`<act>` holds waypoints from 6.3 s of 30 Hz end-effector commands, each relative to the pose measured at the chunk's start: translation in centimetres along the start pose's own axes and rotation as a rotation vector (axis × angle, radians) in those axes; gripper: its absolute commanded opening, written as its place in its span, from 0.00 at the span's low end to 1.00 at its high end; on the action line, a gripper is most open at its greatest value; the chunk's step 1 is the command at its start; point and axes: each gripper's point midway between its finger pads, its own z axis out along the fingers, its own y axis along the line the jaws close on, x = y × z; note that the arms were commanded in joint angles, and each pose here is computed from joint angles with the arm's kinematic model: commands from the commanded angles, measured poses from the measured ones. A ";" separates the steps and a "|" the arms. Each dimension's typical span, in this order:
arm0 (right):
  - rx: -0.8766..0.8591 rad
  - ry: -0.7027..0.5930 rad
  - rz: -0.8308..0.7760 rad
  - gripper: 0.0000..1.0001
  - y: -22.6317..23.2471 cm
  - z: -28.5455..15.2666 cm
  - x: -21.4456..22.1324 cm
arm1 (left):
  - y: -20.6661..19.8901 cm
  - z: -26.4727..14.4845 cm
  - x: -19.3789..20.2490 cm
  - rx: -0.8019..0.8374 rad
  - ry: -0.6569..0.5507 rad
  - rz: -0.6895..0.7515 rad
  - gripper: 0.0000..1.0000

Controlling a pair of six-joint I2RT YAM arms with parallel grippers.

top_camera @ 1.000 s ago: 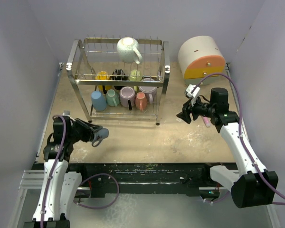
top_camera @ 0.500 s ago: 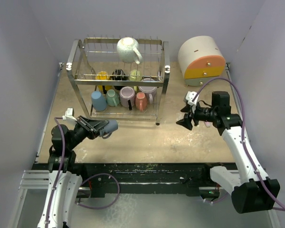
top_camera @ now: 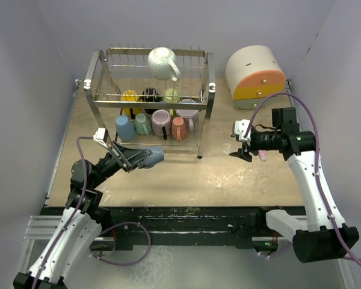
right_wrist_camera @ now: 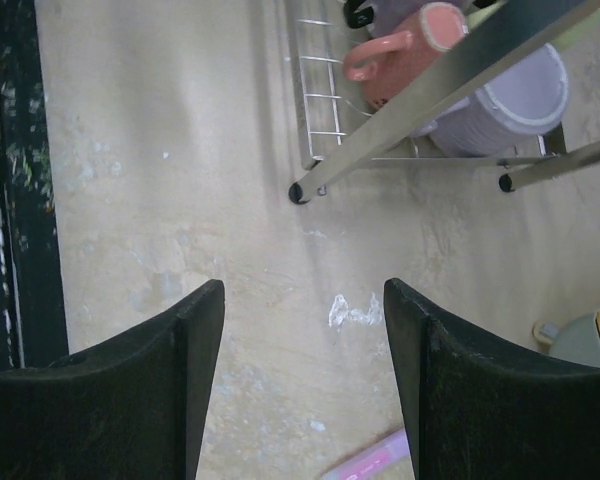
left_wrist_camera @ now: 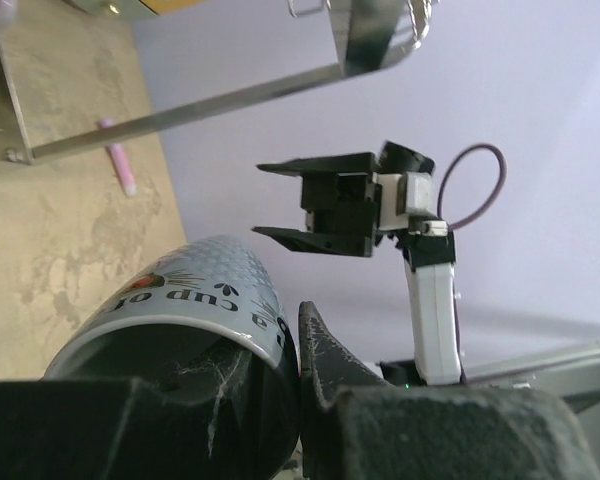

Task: Load the cups into the dish rack
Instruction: Pick up the cup at the center of the board, then turn the cup upside down in the dish rack.

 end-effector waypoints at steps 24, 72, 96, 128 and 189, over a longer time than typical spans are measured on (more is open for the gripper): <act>0.085 -0.203 -0.668 0.89 -0.6 -5.6 -12.4 | -23.2 1.6 7.2 0.958 0.021 0.280 0.00; -0.195 -0.642 -0.166 0.00 4.2 -3.6 -26.9 | -28.7 3.9 8.0 1.120 -0.038 0.165 0.19; 0.029 -0.549 -0.038 0.00 -3.3 -3.8 -31.0 | -17.6 2.8 5.0 0.335 -0.075 0.563 0.83; 0.303 -0.162 0.177 0.00 -12.8 6.5 -26.3 | -4.2 -3.7 2.2 -0.169 -0.040 0.751 0.91; 0.375 0.076 0.140 0.03 -16.7 8.5 -19.0 | -2.6 -4.7 2.6 -0.198 -0.024 0.703 0.92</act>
